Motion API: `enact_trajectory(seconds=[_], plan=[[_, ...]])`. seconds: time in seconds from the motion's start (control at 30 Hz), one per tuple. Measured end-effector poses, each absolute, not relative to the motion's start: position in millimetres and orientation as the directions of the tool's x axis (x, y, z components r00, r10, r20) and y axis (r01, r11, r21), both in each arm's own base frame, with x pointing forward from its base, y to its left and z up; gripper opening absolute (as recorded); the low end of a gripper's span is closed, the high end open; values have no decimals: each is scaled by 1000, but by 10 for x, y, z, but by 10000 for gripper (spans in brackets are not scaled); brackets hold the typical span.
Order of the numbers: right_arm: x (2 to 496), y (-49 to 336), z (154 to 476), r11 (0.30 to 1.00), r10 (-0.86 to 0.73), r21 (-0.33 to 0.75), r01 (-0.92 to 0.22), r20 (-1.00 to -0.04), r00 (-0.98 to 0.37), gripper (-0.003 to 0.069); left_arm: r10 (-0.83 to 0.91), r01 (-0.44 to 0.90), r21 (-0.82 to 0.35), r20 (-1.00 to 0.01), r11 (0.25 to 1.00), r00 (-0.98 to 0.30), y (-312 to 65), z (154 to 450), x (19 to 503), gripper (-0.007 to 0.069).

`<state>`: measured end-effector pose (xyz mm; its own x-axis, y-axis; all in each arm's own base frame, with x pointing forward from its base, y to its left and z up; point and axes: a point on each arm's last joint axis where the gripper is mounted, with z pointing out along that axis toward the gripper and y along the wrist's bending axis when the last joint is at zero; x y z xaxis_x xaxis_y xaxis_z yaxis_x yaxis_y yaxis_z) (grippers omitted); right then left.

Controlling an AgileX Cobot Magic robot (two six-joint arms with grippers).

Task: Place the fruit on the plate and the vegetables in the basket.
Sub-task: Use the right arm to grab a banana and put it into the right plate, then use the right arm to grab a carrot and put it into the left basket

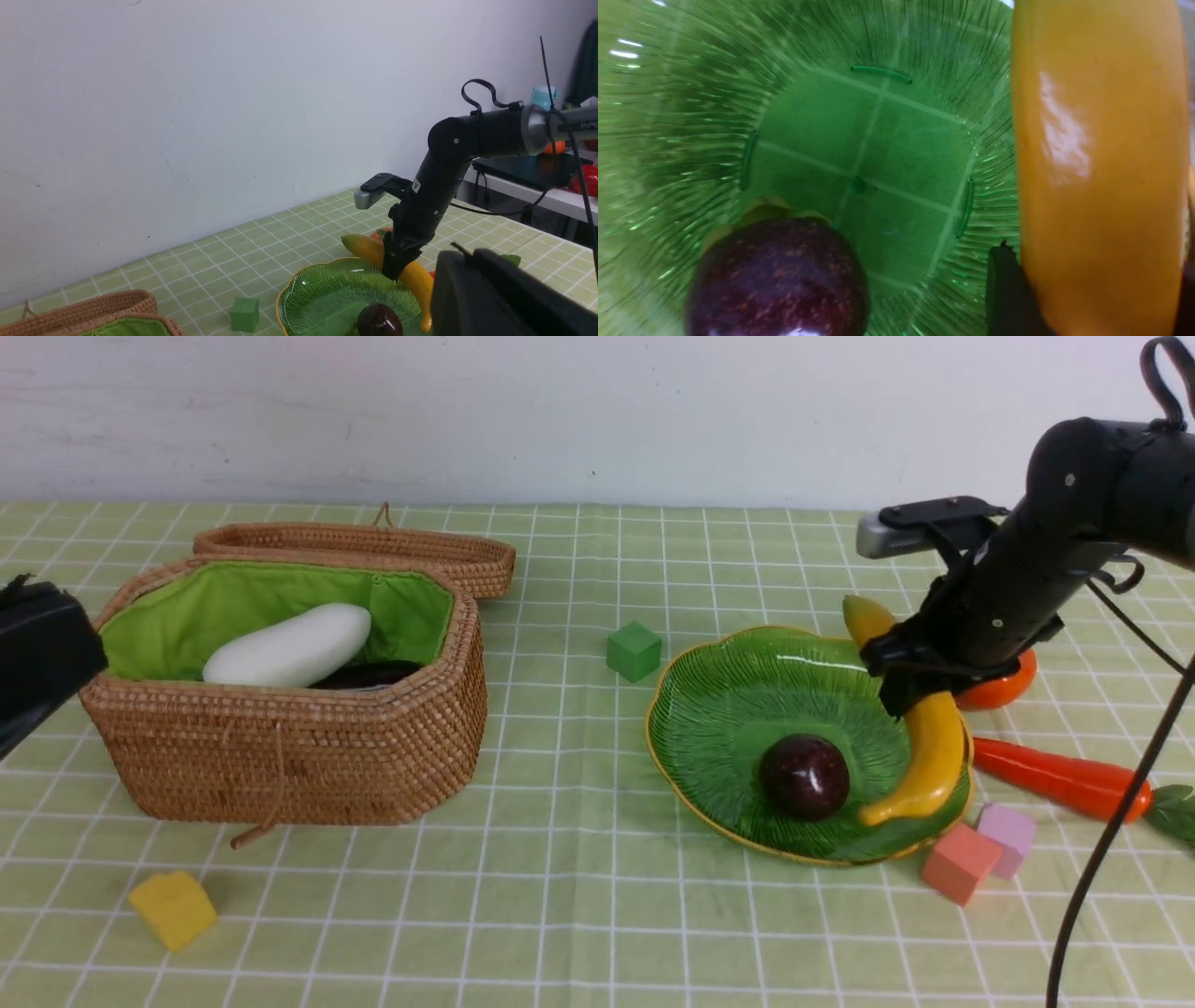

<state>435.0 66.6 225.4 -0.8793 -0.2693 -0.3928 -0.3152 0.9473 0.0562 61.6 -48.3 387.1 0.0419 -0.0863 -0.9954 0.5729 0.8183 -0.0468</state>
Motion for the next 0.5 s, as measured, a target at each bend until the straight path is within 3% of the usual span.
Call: enact_trajectory(seconds=[0.13, 0.4, 0.5], plan=[[4370, 667, 2205, 948, -269, 55, -314, -391, -880, 324, -87, 574, -47, -995, 818, 41, -484, 3870, 616, 8], [4351, 665, 2283, 948, -269, 52, -315, -404, -874, 572, -81, 584, -48, -996, 810, 32, -494, 3861, 609, 18], [4304, 663, 2408, 946, -269, 54, -318, -413, -870, 594, -76, 593, -47, -997, 804, 24, -503, 3852, 604, 20]])
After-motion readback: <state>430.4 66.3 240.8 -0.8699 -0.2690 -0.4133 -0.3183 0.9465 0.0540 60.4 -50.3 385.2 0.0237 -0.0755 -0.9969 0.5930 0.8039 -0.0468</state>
